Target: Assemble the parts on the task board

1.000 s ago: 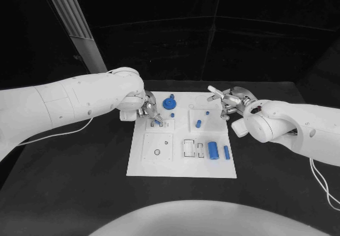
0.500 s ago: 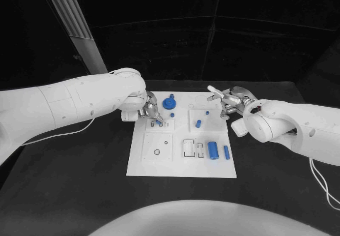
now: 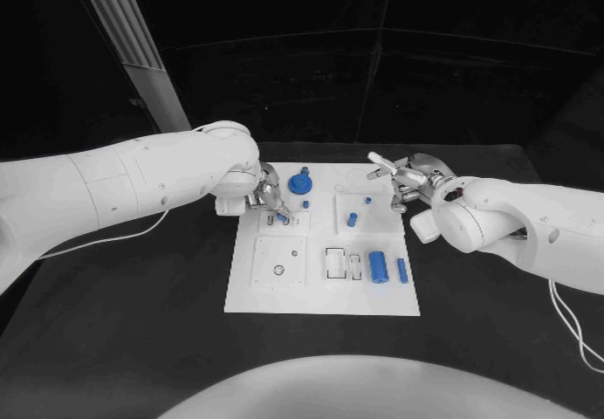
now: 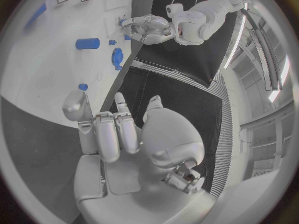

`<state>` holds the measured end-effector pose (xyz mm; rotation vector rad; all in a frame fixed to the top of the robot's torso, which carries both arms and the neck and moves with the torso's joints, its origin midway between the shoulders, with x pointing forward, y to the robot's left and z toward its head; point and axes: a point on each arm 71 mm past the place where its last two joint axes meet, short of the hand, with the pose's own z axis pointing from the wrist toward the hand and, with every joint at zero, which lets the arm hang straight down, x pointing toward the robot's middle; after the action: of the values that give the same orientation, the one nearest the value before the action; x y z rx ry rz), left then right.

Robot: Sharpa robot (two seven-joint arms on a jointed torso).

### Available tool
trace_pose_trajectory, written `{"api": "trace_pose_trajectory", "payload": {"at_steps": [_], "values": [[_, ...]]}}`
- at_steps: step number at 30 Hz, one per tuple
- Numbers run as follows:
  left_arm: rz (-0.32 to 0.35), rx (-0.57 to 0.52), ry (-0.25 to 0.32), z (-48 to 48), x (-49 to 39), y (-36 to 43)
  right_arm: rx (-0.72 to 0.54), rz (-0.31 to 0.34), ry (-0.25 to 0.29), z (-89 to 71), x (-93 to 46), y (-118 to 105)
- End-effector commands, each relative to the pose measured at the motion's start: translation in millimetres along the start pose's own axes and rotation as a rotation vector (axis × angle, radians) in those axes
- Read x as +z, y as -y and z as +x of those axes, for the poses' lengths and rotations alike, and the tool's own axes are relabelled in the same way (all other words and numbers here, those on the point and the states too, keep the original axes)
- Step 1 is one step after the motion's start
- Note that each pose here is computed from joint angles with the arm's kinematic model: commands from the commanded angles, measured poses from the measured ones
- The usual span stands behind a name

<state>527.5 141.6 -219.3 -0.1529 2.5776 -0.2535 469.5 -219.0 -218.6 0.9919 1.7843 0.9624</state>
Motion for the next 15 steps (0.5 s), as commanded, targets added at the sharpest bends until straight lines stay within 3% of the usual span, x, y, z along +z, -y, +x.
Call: {"api": "trace_pose_trajectory", "payload": {"at_steps": [1,15], "values": [[-0.006,0.006,-0.008,0.2,-0.4,0.2,-0.003,-0.009,-0.003,0.7,-0.2,-1.7],[-0.009,0.014,-0.019,1.9,0.3,0.6,-0.003,-0.010,-0.003,1.0,-0.4,-1.9]]}}
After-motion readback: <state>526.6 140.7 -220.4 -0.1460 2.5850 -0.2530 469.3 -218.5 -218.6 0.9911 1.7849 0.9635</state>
